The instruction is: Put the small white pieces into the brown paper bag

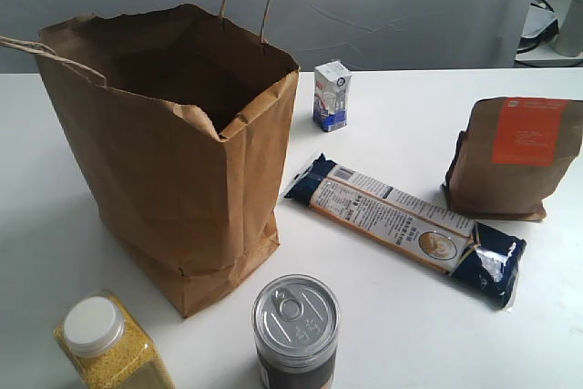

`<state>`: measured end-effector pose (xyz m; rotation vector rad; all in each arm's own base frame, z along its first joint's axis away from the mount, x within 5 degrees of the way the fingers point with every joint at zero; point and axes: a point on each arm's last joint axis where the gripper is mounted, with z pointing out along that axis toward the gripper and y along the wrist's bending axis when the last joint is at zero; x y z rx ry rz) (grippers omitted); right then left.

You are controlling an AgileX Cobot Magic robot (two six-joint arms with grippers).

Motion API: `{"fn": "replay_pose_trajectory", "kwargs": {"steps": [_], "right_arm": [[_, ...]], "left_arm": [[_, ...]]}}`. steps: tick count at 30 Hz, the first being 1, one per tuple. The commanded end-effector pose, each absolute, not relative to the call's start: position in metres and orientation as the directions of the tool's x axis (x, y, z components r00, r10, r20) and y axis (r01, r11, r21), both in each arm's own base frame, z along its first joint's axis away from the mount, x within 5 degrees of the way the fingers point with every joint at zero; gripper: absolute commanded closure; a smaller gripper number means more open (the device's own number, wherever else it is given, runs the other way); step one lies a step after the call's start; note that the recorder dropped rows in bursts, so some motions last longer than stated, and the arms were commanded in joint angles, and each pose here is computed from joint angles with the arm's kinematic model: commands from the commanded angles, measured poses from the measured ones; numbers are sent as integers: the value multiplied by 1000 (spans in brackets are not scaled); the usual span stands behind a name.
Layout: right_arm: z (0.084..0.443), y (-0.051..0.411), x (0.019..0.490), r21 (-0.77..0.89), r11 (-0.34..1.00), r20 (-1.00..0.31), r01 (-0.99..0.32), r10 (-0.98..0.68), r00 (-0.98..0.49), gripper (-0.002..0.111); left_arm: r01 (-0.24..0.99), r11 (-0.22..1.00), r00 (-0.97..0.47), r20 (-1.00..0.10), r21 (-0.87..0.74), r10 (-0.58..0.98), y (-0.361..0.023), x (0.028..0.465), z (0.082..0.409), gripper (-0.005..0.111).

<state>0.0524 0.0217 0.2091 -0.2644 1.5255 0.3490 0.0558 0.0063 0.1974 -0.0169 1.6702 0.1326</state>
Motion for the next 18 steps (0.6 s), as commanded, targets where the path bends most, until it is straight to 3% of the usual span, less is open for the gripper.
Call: {"fn": "replay_pose_trajectory", "kwargs": {"steps": [1, 18], "right_arm": [[208, 21, 52, 53, 925, -998, -376, 60, 9, 108], [208, 17, 54, 53, 954, -998, -295, 59, 14, 108]], "left_arm": [[-82, 994, -99, -993, 77, 69, 6, 56, 197, 107], [-82, 994, -99, -993, 77, 69, 6, 56, 197, 107]]}}
